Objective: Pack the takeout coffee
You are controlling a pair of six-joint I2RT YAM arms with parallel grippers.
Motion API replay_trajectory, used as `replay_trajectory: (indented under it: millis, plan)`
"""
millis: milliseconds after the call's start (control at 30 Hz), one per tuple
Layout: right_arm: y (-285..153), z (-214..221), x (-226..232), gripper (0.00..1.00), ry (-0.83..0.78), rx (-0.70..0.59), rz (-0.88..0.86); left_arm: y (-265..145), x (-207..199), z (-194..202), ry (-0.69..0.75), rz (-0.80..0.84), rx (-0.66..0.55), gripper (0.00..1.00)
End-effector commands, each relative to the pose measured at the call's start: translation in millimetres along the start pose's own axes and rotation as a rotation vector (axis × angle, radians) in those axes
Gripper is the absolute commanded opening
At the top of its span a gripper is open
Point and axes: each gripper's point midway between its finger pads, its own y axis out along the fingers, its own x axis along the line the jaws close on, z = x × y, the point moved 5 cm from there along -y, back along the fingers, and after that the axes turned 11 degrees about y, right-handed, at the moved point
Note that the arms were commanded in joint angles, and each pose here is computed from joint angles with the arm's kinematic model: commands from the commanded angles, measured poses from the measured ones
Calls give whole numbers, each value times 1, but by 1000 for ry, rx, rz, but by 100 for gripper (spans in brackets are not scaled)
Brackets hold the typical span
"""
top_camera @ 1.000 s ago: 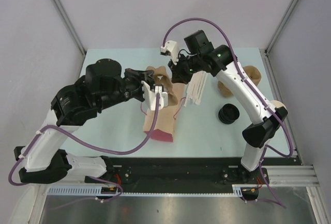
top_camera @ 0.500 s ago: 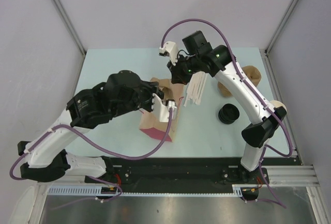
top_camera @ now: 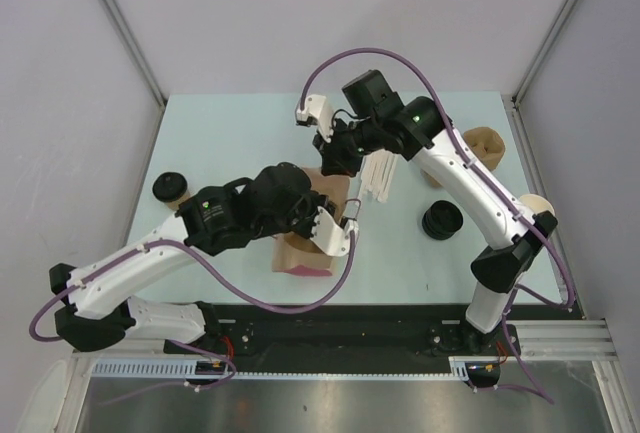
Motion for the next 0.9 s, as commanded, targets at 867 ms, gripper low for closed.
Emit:
replay_trajectory:
  millis: [867]
  plan:
    - [-12,-4,37,0,-128,-58,-105,61,-51,19,-338,57,21,0]
